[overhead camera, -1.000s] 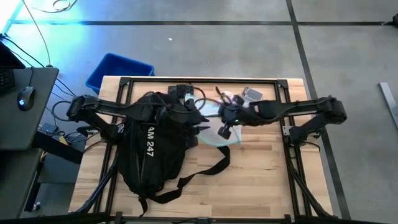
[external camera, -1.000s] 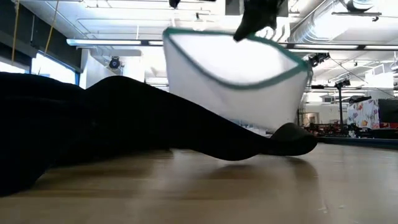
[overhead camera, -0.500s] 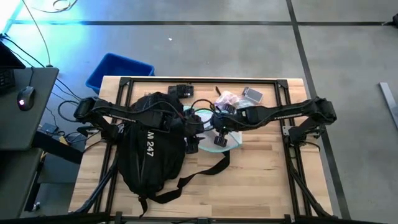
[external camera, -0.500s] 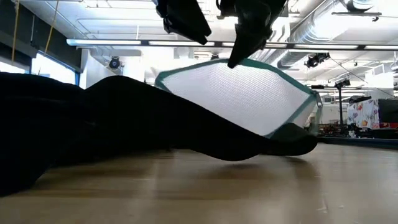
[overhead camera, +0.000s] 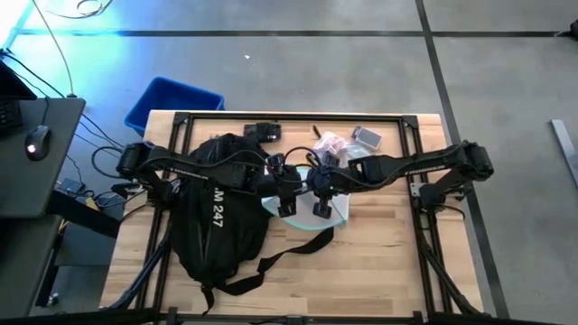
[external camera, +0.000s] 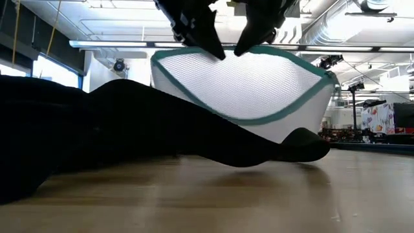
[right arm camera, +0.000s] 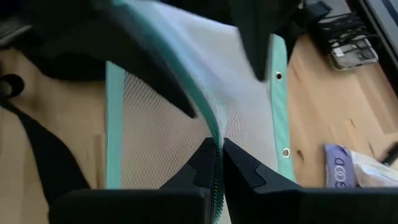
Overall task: Unpack backpack
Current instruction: Put the pink earphones into the transparent zip bag
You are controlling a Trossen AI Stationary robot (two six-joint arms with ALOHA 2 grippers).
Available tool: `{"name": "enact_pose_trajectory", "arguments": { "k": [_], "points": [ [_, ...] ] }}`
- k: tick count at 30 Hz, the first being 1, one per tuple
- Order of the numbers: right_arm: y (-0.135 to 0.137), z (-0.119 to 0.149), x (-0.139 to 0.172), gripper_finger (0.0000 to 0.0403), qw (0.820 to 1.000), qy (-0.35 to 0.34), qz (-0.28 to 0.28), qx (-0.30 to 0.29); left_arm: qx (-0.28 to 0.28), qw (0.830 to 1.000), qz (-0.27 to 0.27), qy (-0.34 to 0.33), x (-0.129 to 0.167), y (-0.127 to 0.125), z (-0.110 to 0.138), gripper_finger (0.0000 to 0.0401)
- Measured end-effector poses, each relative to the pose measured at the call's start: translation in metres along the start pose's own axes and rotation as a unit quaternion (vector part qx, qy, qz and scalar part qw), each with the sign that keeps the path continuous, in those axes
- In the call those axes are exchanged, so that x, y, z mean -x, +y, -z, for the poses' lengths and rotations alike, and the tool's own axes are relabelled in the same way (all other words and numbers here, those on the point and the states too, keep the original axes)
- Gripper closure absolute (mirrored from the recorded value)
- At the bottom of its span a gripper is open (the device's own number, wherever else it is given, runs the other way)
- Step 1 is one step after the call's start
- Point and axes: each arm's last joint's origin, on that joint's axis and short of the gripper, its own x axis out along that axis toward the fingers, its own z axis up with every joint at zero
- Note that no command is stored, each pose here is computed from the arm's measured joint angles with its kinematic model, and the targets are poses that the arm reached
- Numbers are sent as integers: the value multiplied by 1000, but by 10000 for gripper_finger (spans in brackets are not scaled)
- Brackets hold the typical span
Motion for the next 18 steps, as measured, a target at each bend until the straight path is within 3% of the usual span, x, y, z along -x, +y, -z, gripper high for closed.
{"name": "enact_pose_trajectory", "arguments": {
  "k": [4,10,14,18],
  "points": [
    [6,1,1,403,1000,-3,-6,16,-15,1000,23,4,-7,0,1,240],
    [7,0,2,398,1000,-5,-7,18,9,999,45,12,-11,6,2,381],
    [5,0,9,358,1000,-8,-20,14,60,997,46,18,-13,9,2,393],
    [-5,1,35,287,1000,-21,-22,-10,143,987,57,44,-10,12,4,400]
  ]
}}
